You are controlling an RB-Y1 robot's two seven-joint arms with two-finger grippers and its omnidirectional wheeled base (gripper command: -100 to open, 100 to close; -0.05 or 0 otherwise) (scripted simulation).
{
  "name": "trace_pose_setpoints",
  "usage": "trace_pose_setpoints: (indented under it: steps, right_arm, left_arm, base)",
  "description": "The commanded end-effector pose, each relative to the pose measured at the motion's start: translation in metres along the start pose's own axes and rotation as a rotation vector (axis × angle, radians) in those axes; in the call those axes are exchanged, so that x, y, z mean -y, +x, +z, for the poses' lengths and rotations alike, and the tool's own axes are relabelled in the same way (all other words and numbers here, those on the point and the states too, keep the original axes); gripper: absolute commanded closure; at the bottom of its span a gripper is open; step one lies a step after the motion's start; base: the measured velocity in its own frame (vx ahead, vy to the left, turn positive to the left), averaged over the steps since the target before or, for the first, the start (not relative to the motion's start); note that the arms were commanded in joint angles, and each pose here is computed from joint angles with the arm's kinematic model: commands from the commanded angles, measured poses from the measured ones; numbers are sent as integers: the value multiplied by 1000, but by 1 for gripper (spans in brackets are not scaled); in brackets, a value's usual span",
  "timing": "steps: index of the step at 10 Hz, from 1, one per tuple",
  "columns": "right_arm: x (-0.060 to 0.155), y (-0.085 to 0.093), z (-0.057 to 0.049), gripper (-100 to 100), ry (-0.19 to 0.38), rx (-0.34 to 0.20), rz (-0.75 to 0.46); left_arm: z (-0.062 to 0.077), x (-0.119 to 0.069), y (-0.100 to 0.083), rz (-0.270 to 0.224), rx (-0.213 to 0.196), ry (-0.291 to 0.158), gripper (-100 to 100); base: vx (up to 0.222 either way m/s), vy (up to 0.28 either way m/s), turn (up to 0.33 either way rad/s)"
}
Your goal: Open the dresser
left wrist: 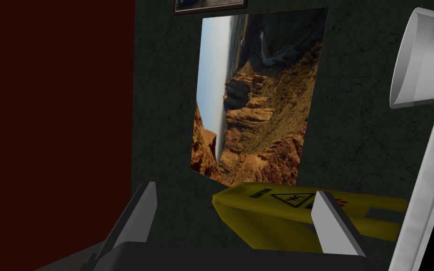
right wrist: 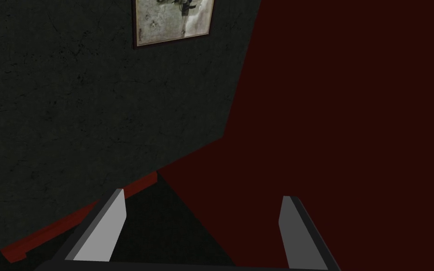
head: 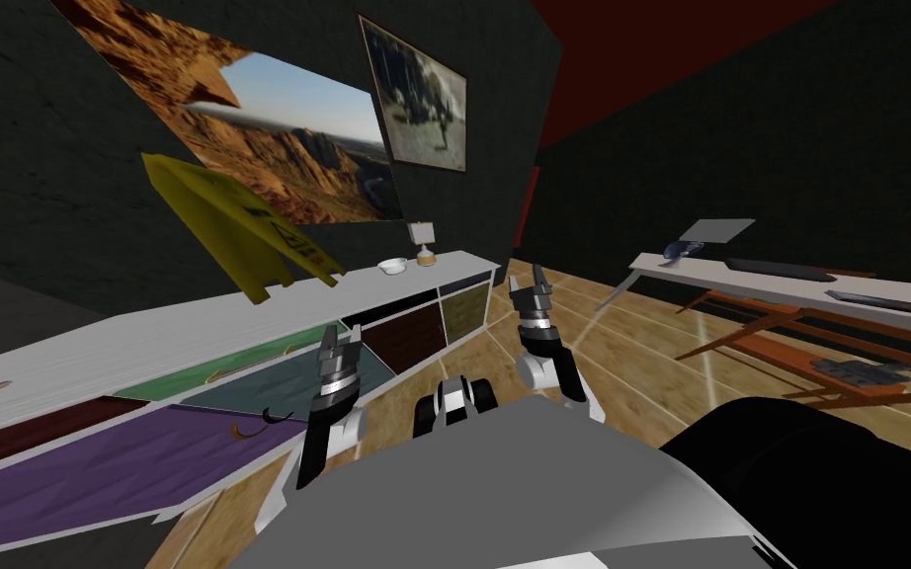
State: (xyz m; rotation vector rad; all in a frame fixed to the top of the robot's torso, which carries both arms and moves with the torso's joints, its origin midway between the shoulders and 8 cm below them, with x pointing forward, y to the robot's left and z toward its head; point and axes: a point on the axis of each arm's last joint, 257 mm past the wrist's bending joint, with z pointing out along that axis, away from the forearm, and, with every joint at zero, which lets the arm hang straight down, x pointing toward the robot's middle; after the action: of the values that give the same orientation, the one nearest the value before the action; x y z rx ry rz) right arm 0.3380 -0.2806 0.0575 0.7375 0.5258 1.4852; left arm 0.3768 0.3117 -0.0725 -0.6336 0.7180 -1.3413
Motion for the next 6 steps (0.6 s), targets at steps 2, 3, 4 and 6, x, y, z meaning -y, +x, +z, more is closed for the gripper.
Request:
trace_pose_setpoints:
  steps: [2, 3, 4, 6]
  right_arm:
    - [0, 0, 0, 0, 0, 0, 0]
    - [0, 0, 0, 0, 0, 0, 0]
    - [0, 0, 0, 0, 0, 0, 0]
    - [0, 0, 0, 0, 0, 0, 0]
  left_arm:
    - [-18, -20, -6, -18, 21, -13, -100]
    - [-18, -20, -6, -18, 22, -15, -100]
    - [-24, -26, -9, -25, 30, -16, -100]
    - [-33, -37, -11, -32, 42, -30, -100]
  base:
    - [86, -58, 27]
    - [75, -58, 20]
    - [73, -60, 28]
    - [112, -91, 41]
